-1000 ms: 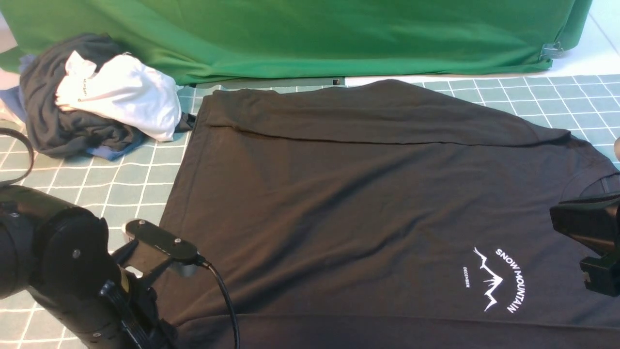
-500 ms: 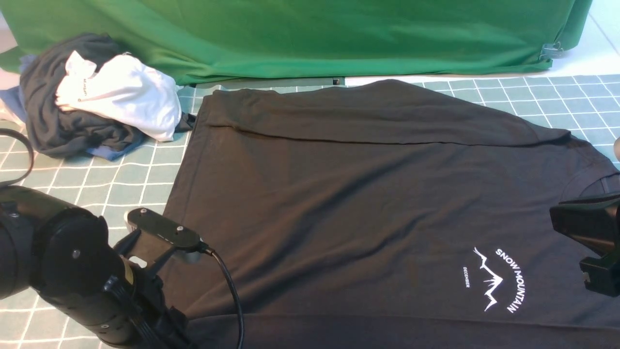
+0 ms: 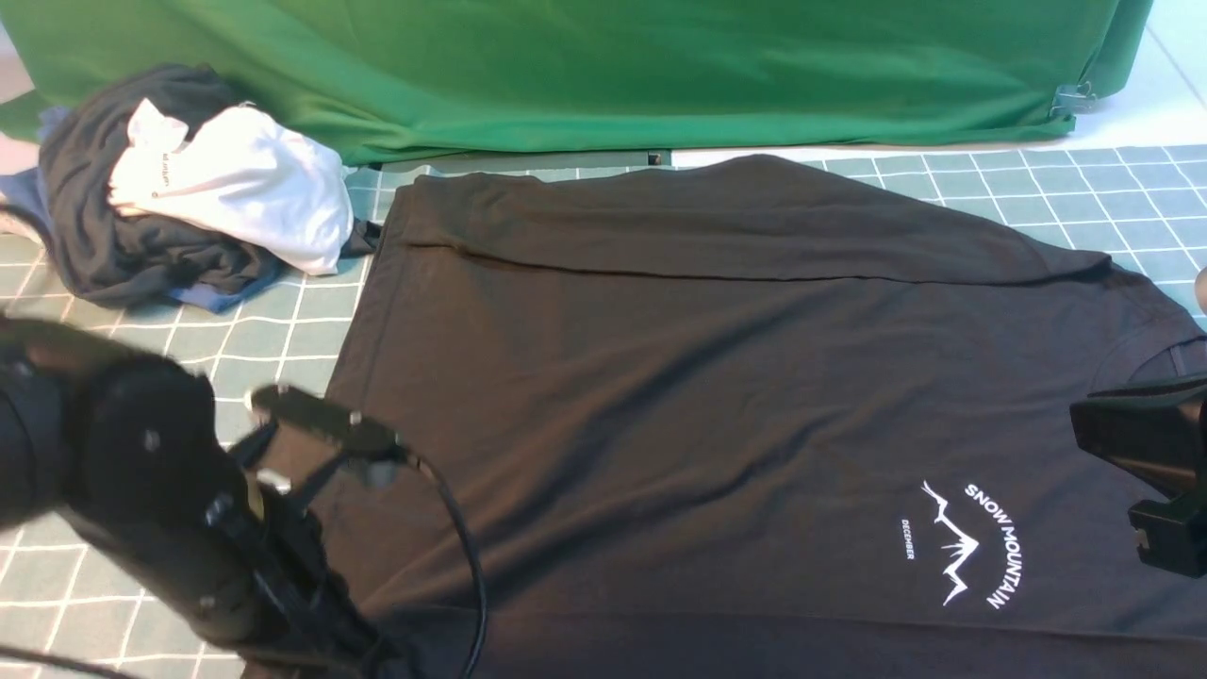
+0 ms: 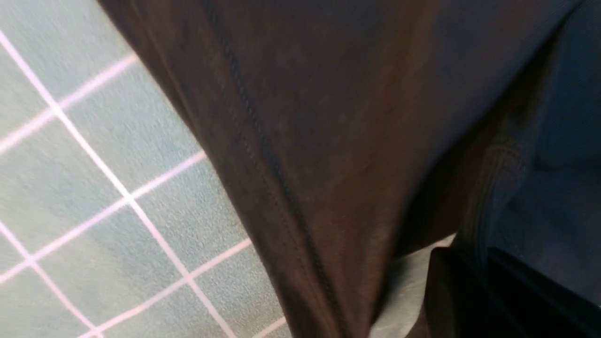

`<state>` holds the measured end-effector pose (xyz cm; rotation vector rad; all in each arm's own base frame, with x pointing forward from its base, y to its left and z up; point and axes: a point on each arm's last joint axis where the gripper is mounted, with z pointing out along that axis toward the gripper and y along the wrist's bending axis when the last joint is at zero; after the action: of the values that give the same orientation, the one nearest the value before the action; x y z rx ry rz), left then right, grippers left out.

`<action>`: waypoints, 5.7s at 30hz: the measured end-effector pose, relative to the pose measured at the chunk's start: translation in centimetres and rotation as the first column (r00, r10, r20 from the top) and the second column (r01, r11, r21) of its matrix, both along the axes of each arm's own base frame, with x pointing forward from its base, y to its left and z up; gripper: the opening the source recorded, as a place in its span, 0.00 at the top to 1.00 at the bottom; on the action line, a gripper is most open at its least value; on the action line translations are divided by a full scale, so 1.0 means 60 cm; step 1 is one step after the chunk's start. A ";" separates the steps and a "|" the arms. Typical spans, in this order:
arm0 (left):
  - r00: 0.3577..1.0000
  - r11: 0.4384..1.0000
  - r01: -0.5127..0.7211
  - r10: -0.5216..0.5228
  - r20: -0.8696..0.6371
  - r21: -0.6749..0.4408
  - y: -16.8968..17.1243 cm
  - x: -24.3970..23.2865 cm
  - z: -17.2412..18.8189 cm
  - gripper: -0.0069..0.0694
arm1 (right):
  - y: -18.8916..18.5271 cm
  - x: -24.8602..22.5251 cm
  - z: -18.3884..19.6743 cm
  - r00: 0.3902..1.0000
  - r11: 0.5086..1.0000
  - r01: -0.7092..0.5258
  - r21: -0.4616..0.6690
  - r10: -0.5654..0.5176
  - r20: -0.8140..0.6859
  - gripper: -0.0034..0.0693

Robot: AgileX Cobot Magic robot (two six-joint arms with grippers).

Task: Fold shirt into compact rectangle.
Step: 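Grasp the left edge of the dark T-shirt lying flat on the table, then fold the left side of the black T-shirt inward over its body, then grab the top left corner of the dark shirt with the left gripper, then fold the left side of the dark shirt inward over its body with the left gripper, then grasp the near edge of the shirt at its hem and shoulder corners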

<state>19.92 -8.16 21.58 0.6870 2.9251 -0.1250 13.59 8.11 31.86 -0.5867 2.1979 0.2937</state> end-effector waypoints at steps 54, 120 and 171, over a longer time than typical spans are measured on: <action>0.901 0.960 -0.146 0.028 0.433 0.240 -0.035 0.357 0.067 0.43 | 0.001 0.003 -0.007 0.994 0.998 0.006 -0.058 -0.012 -0.105 0.78; 0.753 0.803 -0.494 0.587 0.299 -0.333 0.023 0.480 -0.025 0.85 | 0.011 0.020 0.022 0.979 0.989 -0.030 -0.144 0.000 -0.204 0.68; 0.924 0.917 -0.345 0.369 -0.097 0.198 -0.023 0.156 0.006 0.24 | -0.007 0.044 0.035 0.994 0.972 0.099 -0.212 -0.107 -0.025 0.63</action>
<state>29.25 -9.55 21.93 0.1535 3.1579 0.1357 16.22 7.70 33.94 -0.5830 2.3020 0.0163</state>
